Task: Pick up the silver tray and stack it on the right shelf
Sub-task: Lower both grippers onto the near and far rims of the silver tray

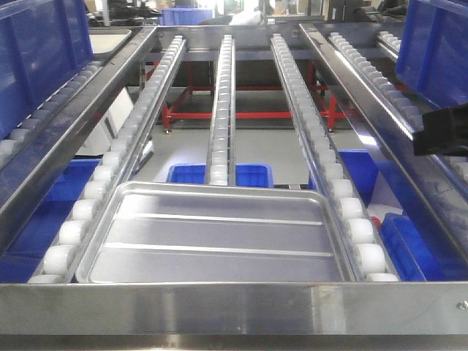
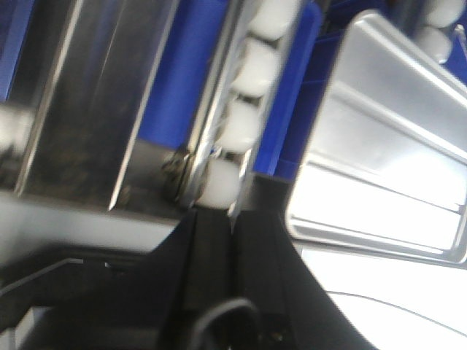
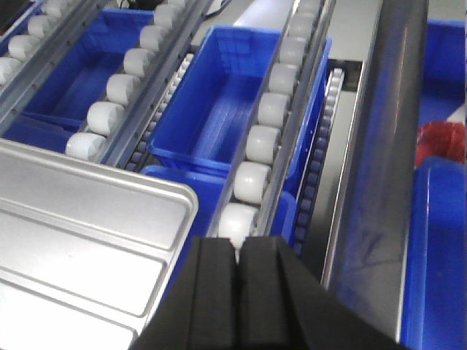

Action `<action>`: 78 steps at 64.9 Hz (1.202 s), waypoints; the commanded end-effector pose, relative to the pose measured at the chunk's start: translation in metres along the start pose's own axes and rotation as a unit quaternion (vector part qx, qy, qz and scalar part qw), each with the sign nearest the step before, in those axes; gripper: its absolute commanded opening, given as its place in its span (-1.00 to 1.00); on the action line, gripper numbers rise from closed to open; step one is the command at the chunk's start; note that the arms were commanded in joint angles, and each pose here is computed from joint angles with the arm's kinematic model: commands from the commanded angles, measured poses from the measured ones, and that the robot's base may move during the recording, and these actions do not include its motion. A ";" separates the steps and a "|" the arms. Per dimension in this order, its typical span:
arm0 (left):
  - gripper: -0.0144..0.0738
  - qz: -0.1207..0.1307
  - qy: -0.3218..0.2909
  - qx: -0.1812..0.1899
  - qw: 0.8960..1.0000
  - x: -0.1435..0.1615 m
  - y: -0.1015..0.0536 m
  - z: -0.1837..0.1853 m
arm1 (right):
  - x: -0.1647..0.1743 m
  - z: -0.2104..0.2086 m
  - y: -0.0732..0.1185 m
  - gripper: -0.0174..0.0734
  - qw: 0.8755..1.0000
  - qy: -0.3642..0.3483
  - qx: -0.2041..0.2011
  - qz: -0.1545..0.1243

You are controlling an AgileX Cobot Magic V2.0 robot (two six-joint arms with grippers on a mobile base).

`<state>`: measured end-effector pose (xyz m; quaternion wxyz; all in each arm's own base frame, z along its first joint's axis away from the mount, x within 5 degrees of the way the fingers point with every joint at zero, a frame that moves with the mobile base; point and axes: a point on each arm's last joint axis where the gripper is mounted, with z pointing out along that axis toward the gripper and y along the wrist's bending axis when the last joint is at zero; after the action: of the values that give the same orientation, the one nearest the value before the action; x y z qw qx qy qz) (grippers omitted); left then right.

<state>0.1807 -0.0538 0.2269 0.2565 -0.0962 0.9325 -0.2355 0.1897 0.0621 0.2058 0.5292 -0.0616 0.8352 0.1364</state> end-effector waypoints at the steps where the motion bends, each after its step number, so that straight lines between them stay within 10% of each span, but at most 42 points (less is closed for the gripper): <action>1: -0.88 0.020 -0.035 0.030 0.999 -0.017 -0.018 -0.011 | -0.019 0.001 0.004 -0.50 0.999 -0.011 -0.002 0.031; 17: -0.88 0.093 -0.024 0.037 0.995 -0.048 -0.053 -0.008 | -0.043 0.012 0.005 -0.49 0.978 0.183 0.060 0.074; 43: -0.88 0.160 0.019 -0.099 0.982 -0.049 -0.103 0.033 | -0.072 0.047 0.018 -0.49 0.943 0.280 0.105 0.147; 78: -0.88 0.144 0.061 -0.105 0.982 -0.054 -0.118 0.073 | -0.049 0.098 0.055 -0.49 0.934 0.326 0.081 0.124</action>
<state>0.2675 -0.1637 0.2344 0.1861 0.0302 0.9788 -0.0805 0.2714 0.1359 0.1983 0.1628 0.0453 0.9824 0.0800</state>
